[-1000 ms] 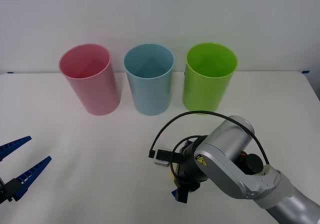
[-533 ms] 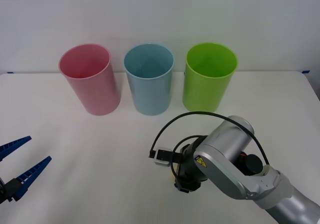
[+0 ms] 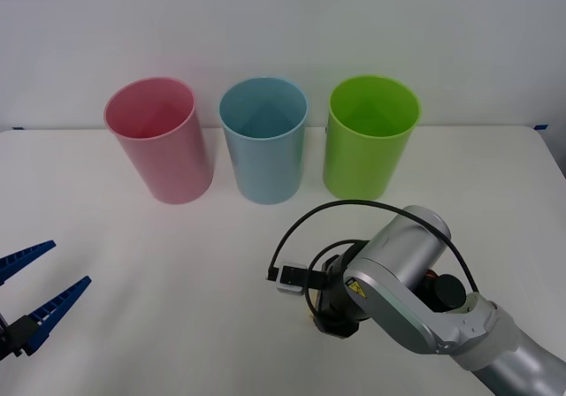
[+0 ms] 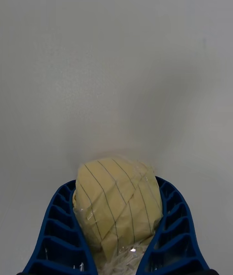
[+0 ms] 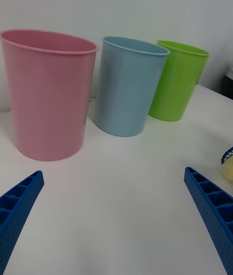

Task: Put cans in the blue bin and PET bottles in the pink bin and trash in the green bin.

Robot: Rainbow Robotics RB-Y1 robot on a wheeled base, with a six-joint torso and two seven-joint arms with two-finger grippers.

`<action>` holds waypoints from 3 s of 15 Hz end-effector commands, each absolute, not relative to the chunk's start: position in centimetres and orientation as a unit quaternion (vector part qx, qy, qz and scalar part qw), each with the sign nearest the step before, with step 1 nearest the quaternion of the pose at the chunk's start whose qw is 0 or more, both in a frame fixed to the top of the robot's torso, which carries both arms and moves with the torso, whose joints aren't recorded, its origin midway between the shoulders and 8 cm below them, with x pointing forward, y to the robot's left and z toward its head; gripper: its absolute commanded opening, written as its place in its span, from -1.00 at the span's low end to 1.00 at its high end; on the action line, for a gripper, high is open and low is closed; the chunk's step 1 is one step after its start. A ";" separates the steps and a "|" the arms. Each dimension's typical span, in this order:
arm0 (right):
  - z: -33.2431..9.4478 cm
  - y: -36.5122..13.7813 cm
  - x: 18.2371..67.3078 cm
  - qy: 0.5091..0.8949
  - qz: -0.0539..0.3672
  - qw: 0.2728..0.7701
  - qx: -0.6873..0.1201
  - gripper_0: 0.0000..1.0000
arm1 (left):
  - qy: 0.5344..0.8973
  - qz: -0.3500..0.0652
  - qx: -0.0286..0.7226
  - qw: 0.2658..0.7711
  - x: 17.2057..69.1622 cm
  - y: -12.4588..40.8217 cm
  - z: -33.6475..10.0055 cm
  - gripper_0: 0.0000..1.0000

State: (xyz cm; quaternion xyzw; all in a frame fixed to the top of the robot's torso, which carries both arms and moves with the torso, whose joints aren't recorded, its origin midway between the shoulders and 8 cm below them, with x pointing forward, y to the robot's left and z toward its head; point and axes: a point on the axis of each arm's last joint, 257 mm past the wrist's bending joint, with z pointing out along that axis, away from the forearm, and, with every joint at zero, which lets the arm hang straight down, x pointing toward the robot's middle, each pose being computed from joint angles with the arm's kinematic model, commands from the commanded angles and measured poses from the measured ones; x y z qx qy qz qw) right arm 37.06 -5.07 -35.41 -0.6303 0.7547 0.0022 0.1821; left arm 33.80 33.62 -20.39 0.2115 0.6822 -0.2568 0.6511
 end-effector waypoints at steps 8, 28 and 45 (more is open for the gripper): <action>-27.9 -5.1 37.8 0.727 -0.020 0.259 -0.636 -1.00 | 0.682 -0.257 0.211 0.651 33.8 33.6 -20.4 1.00; -2.1 -9.9 40.4 0.713 0.047 0.553 -0.430 -1.00 | 0.682 -0.257 0.211 0.651 33.8 33.6 -20.4 1.00; -0.6 -15.3 59.2 0.817 -0.032 0.475 -0.325 -1.00 | 0.682 -0.257 0.211 0.651 33.8 33.6 -20.4 1.00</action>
